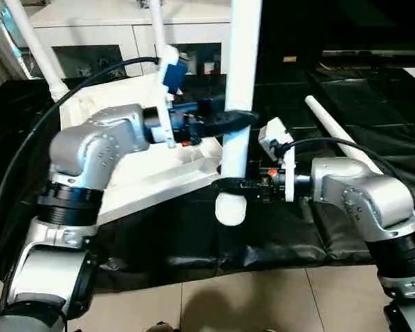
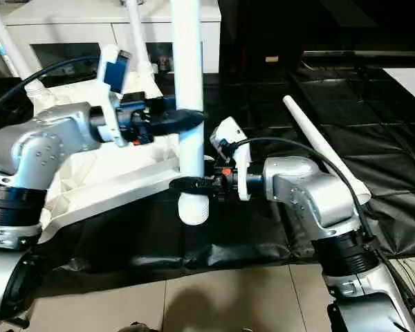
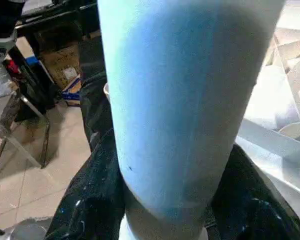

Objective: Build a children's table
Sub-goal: Pick table leg

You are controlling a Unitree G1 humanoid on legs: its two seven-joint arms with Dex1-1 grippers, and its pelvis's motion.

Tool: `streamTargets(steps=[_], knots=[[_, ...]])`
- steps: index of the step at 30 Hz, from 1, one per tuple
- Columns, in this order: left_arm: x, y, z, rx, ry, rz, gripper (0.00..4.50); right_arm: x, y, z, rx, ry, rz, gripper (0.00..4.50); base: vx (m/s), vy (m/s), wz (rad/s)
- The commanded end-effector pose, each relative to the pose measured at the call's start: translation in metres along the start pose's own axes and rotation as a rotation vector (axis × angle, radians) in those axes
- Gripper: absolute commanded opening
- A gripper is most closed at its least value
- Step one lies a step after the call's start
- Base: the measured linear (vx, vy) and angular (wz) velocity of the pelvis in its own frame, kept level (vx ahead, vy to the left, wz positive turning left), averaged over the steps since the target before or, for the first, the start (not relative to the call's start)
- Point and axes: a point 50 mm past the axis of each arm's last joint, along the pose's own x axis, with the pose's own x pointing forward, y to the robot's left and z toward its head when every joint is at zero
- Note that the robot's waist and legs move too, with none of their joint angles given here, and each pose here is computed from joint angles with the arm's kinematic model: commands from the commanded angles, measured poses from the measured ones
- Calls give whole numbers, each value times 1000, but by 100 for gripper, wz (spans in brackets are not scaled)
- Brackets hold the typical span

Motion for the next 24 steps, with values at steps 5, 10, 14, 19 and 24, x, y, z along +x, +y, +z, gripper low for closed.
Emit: streamTargets(steps=[5, 10, 14, 19, 24], knots=[[-14, 6, 2, 11, -36, 96, 359, -15, -5, 10, -23, -62, -79, 182, 0, 0, 0], [-51, 14, -11, 50, -64, 397, 366, -40, -24, 10, -22, -87, -346, 182, 0, 0, 0], [-83, 25, -24, 114, -154, 838, 366, -41, -35, -1, -72, -62, -596, 182, 0, 0, 0], [-92, 21, -56, 177, -117, 1143, 366, -39, -41, 2, -179, -151, -836, 182, 0, 0, 0], [-86, 8, -85, 188, -88, 1302, 366, -34, -37, -7, -158, -203, -987, 182, 0, 0, 0]])
